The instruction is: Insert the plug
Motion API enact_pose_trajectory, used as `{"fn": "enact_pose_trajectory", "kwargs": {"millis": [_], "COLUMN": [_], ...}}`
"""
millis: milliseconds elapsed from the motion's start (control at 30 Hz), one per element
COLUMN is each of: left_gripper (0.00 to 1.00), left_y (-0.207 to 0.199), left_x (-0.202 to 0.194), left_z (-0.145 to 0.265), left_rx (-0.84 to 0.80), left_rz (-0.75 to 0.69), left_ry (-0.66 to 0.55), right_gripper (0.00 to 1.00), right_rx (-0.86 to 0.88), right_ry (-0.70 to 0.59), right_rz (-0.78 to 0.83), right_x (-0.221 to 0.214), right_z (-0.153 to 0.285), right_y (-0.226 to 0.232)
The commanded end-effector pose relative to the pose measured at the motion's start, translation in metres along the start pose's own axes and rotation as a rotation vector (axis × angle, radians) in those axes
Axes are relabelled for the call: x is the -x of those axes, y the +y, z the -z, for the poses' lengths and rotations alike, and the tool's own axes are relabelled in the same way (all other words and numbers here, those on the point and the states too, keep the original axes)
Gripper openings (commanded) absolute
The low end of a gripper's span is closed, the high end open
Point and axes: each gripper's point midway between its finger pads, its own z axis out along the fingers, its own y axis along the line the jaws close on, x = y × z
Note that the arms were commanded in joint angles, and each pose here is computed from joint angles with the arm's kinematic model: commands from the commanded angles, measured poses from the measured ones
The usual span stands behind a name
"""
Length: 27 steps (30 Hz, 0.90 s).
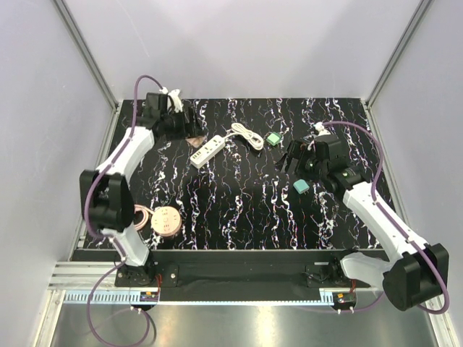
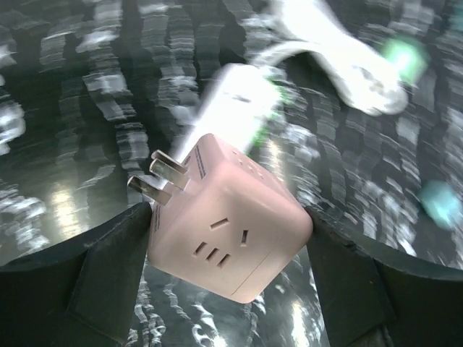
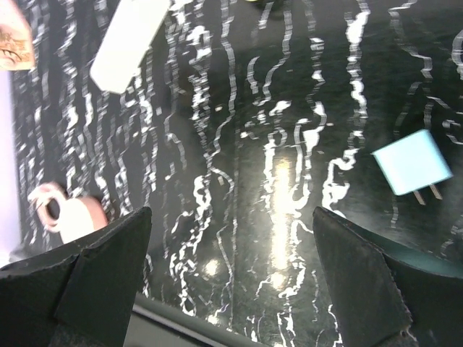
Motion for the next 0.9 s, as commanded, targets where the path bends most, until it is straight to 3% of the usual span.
{"fn": "enact_pose_trajectory", "kwargs": {"millis": [0,67,167,267,333,400,467,500,633,700,867], "left_gripper": [0.08,0.09,0.09,0.08,0.07,0.00,0.00,0.00,0.00,0.00,0.00], "left_y": [-0.107,-0.136,-0.162,-0.175,-0.177,-0.181,-0.185,-0.187,-0.199,-0.205,-0.201], "left_x": [0.000,-0.004,-0.020,-0.033,-0.025,-0.014,-0.013,-0.004,0.001,-0.004,-0.008], "left_z": [0.053,0.077,0.099,0.118,0.117,0.111,0.102,0.099,0.097,0.093,0.080], "left_rx": [-0.500,-0.623,-0.789,-0.915,-0.874,-0.828,-0.799,-0.781,-0.796,-0.787,-0.670], "left_rz": [-0.246,-0.309,-0.326,-0.368,-0.360,-0.252,-0.108,-0.080,0.072,0.109,0.155], "left_ry": [-0.134,-0.183,-0.121,-0.093,-0.137,-0.161,-0.129,-0.175,-0.213,-0.178,-0.050], "right_gripper": [1.00,1.00,1.00,1.00,1.00,1.00,0.99,0.99,0.98,0.97,0.96], "right_rx": [0.155,0.167,0.176,0.306,0.400,0.456,0.486,0.481,0.457,0.439,0.382], "right_ry": [-0.020,-0.019,-0.020,-0.040,-0.108,-0.226,-0.292,-0.371,-0.436,-0.397,-0.452], "right_rz": [0.056,0.054,0.047,0.081,0.080,0.047,0.025,0.021,0.079,0.127,0.292], "right_x": [0.003,-0.001,-0.007,-0.014,-0.011,0.010,0.014,0.028,0.043,0.040,0.052], "right_z": [0.010,0.012,0.016,0.029,0.039,0.047,0.053,0.056,0.045,0.032,0.030], "right_y": [0.028,0.028,0.026,0.042,0.054,0.066,0.071,0.074,0.090,0.097,0.105]}}
